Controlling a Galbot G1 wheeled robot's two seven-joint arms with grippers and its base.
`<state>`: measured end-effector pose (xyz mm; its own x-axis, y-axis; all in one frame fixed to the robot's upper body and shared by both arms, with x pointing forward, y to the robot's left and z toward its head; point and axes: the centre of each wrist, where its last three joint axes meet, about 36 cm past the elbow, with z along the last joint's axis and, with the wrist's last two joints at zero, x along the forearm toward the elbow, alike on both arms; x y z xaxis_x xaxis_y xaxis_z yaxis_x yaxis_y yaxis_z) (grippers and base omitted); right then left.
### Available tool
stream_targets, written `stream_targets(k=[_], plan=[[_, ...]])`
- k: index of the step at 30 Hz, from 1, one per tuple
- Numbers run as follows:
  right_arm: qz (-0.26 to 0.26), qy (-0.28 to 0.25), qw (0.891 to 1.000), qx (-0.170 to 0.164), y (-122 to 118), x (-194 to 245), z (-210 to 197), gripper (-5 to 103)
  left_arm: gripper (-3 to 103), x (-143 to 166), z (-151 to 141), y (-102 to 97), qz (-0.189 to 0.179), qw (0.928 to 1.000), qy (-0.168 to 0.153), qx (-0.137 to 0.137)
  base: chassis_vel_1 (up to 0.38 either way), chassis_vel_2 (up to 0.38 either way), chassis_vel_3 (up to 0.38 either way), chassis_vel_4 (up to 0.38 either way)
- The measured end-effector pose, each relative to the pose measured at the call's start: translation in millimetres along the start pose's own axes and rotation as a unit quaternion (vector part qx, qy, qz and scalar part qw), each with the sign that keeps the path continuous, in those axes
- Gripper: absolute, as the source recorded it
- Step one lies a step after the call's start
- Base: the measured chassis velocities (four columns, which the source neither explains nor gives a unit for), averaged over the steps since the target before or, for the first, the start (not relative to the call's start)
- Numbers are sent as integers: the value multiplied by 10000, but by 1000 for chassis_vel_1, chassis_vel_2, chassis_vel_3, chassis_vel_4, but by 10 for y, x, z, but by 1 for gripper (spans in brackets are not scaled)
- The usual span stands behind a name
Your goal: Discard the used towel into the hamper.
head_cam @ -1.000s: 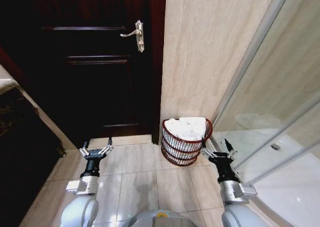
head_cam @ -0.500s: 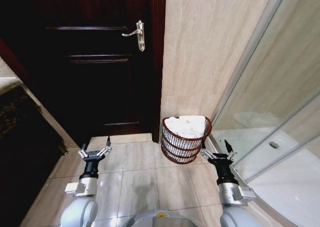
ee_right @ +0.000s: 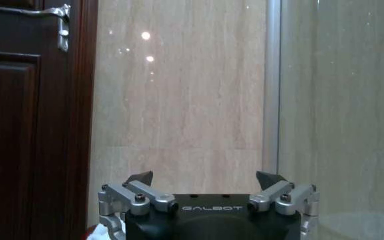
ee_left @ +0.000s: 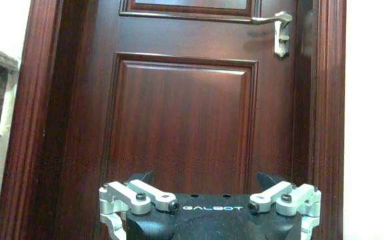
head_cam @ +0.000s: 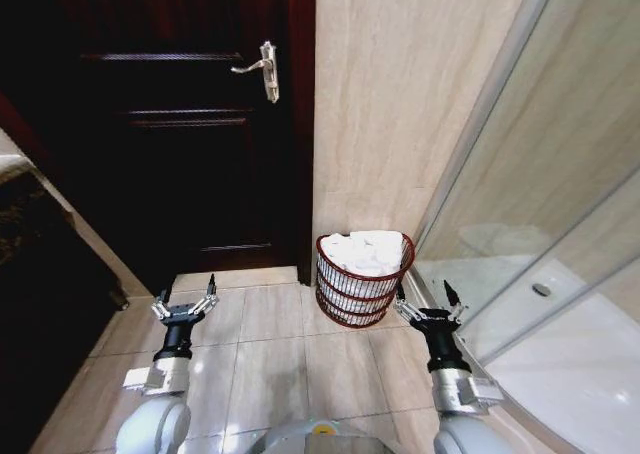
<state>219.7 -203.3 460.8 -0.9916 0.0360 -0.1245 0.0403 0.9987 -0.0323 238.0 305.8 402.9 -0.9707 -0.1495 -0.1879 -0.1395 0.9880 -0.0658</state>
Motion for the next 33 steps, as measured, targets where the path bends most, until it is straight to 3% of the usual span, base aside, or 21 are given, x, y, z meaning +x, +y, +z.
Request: stream_targets(k=[27,33], plan=[[108,84,9999,30,28,29,-45,100,100,-1,71,-33,-67,9997,-246,32,42,43,32,37],[169,87,9998,80,34,40,-49,100,100,4,65,-91,17,9998,-179,-86,0,0,0,0]])
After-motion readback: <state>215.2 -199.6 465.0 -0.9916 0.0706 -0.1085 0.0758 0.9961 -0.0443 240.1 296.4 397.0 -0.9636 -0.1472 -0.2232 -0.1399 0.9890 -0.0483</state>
